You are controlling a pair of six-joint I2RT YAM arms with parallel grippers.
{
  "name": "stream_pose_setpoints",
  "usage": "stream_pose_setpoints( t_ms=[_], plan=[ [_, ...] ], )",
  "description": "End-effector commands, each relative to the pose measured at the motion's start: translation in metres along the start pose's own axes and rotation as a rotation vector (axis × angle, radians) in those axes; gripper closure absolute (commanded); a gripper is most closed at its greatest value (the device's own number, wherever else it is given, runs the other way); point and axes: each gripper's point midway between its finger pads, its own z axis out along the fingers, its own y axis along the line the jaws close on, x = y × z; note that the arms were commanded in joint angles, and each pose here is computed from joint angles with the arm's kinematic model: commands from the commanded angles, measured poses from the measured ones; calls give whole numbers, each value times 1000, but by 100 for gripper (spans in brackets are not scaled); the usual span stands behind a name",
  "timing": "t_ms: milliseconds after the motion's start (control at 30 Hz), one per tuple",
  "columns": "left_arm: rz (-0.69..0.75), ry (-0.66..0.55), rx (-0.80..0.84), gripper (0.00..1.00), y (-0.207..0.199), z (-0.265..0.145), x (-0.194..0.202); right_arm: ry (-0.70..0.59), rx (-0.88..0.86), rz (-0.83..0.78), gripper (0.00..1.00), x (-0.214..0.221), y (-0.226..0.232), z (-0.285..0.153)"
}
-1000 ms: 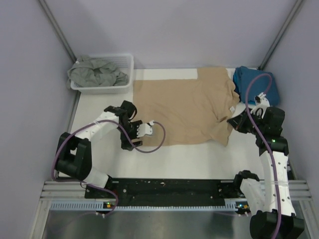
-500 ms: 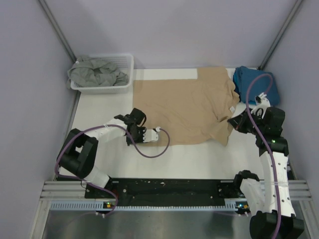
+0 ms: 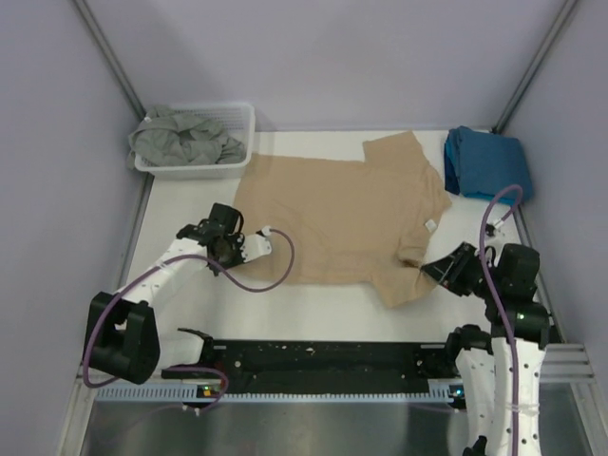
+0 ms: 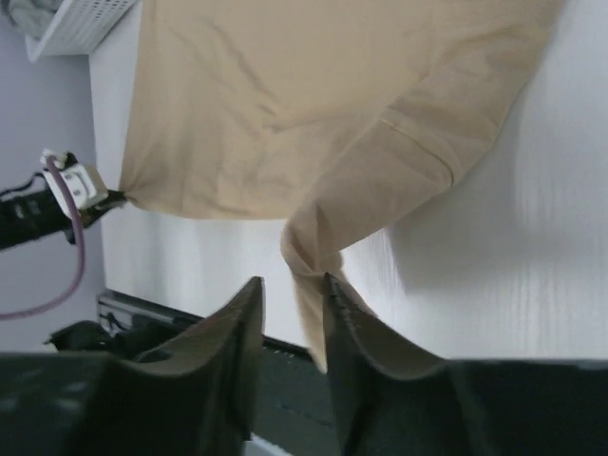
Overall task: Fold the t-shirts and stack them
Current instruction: Flatten out the tshirt
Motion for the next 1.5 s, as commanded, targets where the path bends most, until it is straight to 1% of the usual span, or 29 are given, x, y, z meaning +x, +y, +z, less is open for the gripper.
stream_pose_setpoints(
  t_ms=[0, 67, 133, 167, 200, 267, 367, 400, 433, 533, 567, 600, 700, 767, 833, 933, 1000, 1067, 1167, 1267, 1400, 1467],
  plan=[
    [-13, 137, 85, 100, -34, 7, 41, 65, 104, 140, 59, 35, -19, -11],
    [-33, 135, 106, 100, -40, 8, 43, -29, 182, 75, 53, 15, -20, -26],
    [-48, 129, 121, 100, -44, 7, 42, -143, 249, -3, 47, -15, -16, -43],
    [-53, 127, 128, 100, -46, 6, 42, -190, 280, -40, 46, -31, -14, -51],
    [-54, 126, 135, 100, -48, 6, 42, -222, 305, -80, 45, -45, -13, -55],
    [-60, 119, 145, 100, -50, 6, 41, -222, 281, -146, 46, -67, -10, -42],
    [-75, 121, 146, 100, -50, 8, 40, -106, 202, -119, 54, -77, -14, 5],
    [-80, 118, 141, 100, -49, 8, 39, -63, 212, -106, 56, -79, -20, 25],
    [-87, 114, 140, 100, -48, 8, 38, -53, 225, -144, 57, -82, -20, 41],
    [-105, 111, 140, 100, -50, 9, 37, 7, 352, -397, 55, -75, -18, 87],
    [-108, 112, 139, 100, -50, 8, 38, 44, 401, -449, 53, -72, -21, 101],
    [-114, 112, 133, 100, -49, 9, 38, 129, 444, -506, 53, -62, -23, 123],
    [-125, 113, 135, 100, -51, 10, 38, 277, 522, -567, 52, -36, -43, 158],
    [-135, 111, 138, 100, -53, 10, 38, 343, 550, -611, 52, -22, -50, 174],
    [-140, 106, 144, 100, -55, 11, 38, 401, 539, -633, 52, -10, -53, 189],
    [-146, 104, 148, 100, -55, 11, 37, 415, 573, -648, 53, -10, -60, 205],
    [-148, 102, 151, 100, -56, 11, 36, 403, 621, -661, 58, -17, -66, 208],
    [-148, 103, 152, 100, -56, 11, 37, 402, 641, -663, 67, -18, -70, 208],
    [-151, 111, 156, 100, -58, 11, 38, 414, 675, -667, 69, -14, -81, 205],
    [-143, 123, 152, 100, -57, 10, 41, 435, 686, -647, 76, -12, -92, 204],
    [-138, 127, 145, 100, -55, 9, 41, 426, 625, -606, 74, -15, -87, 208],
    [-141, 123, 142, 100, -54, 9, 41, 414, 629, -605, 83, -18, -86, 206]
  ],
)
